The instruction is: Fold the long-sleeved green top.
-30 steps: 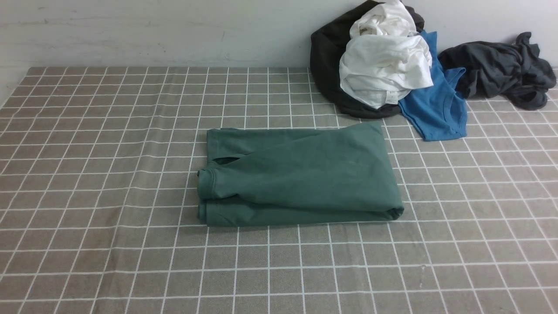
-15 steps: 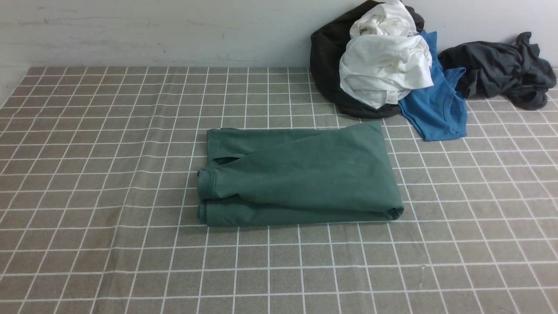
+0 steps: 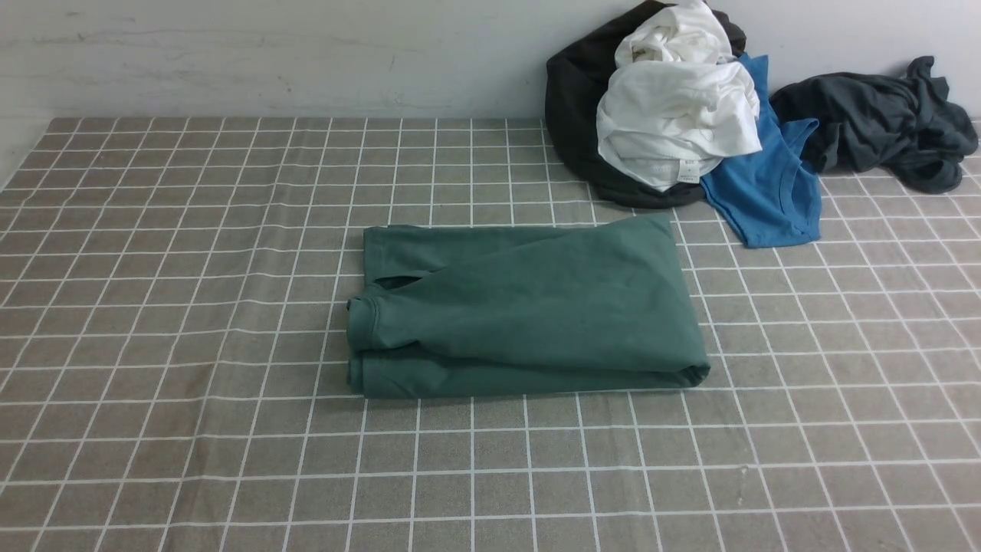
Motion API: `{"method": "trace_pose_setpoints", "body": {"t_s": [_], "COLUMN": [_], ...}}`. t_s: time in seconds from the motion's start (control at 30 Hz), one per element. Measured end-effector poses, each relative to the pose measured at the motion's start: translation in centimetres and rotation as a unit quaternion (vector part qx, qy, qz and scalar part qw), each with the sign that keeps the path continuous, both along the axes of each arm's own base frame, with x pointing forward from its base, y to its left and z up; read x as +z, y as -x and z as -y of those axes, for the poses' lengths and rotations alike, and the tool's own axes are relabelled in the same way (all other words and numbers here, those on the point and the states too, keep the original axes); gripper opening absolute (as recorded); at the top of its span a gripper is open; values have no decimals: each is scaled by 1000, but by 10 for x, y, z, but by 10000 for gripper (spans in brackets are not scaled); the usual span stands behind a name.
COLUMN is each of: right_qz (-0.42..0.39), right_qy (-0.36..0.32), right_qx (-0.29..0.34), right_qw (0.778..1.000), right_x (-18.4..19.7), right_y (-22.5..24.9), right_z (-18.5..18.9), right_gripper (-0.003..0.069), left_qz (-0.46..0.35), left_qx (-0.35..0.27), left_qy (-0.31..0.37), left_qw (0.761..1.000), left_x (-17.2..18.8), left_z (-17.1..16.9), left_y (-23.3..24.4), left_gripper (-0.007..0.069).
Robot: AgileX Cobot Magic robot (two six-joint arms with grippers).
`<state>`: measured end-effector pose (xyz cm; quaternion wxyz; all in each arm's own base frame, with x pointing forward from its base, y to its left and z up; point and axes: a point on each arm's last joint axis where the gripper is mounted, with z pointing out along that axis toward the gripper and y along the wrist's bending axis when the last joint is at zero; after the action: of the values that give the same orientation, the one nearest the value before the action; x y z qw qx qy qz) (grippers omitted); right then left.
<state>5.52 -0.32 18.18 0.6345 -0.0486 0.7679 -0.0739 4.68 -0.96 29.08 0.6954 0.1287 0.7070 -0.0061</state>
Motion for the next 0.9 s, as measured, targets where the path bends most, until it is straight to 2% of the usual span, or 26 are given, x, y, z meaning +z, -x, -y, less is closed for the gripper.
{"method": "trace_pose_setpoints", "body": {"t_s": [0.23,0.9], "right_qz": [3,3], "right_qy": [-62,-65], "right_qx": [-12,-12], "right_qw": [998,998], "right_x": [0,0], "right_y": [0,0], "right_z": [0,0], "right_gripper": [-14,-14], "left_qz": [0,0], "left_qx": [0,0], "left_qy": [0,0], "left_qw": [1000,1000], "left_x": [0,0], "left_z": [0,0], "left_y": [0,0], "left_gripper": [-7,-7]}}
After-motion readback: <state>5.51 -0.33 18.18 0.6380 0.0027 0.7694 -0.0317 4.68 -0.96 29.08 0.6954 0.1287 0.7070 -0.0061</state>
